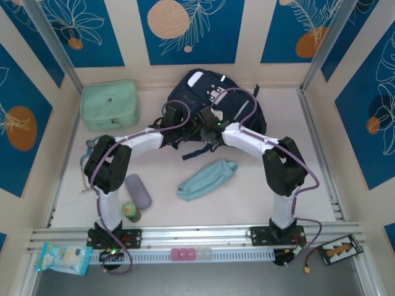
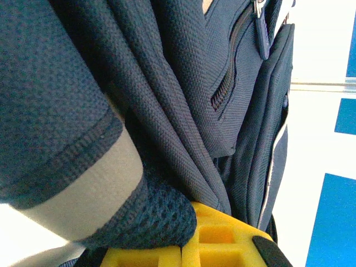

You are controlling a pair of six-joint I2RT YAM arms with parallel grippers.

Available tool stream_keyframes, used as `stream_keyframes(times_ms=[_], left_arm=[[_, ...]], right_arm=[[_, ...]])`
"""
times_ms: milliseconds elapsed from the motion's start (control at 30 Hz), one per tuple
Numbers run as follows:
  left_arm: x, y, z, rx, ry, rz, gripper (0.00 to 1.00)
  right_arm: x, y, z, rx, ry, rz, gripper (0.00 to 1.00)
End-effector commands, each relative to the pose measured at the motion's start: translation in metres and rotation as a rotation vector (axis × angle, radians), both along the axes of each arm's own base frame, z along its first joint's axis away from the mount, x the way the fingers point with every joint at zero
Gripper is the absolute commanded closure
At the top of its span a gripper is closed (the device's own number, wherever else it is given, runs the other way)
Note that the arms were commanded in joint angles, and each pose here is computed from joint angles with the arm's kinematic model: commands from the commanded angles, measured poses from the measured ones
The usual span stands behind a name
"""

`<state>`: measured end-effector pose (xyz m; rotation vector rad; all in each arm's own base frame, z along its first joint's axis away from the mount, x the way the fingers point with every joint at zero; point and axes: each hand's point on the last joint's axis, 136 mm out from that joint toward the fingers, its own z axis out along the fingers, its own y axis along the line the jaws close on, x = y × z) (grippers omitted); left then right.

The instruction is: Pack books, pencil case, and school supplies into a backpack

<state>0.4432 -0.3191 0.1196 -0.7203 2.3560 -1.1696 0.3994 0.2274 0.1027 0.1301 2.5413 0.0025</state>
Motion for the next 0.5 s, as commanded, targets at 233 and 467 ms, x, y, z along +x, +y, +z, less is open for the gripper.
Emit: stream_keyframes(times_ms=[233, 467], left_arm=[[-0.009, -0.023, 0.060, -0.096, -0.119, -0.080, 1.00], [-0.004, -0.017, 0.058, -0.083, -0.122, -0.065, 1.00]], right_arm=[[0.002, -0.036, 0.012, -0.100, -0.059, -0.147, 0.86], [-0.017, -0.055, 0.007, -0.087, -0.034, -0.139, 0.88]])
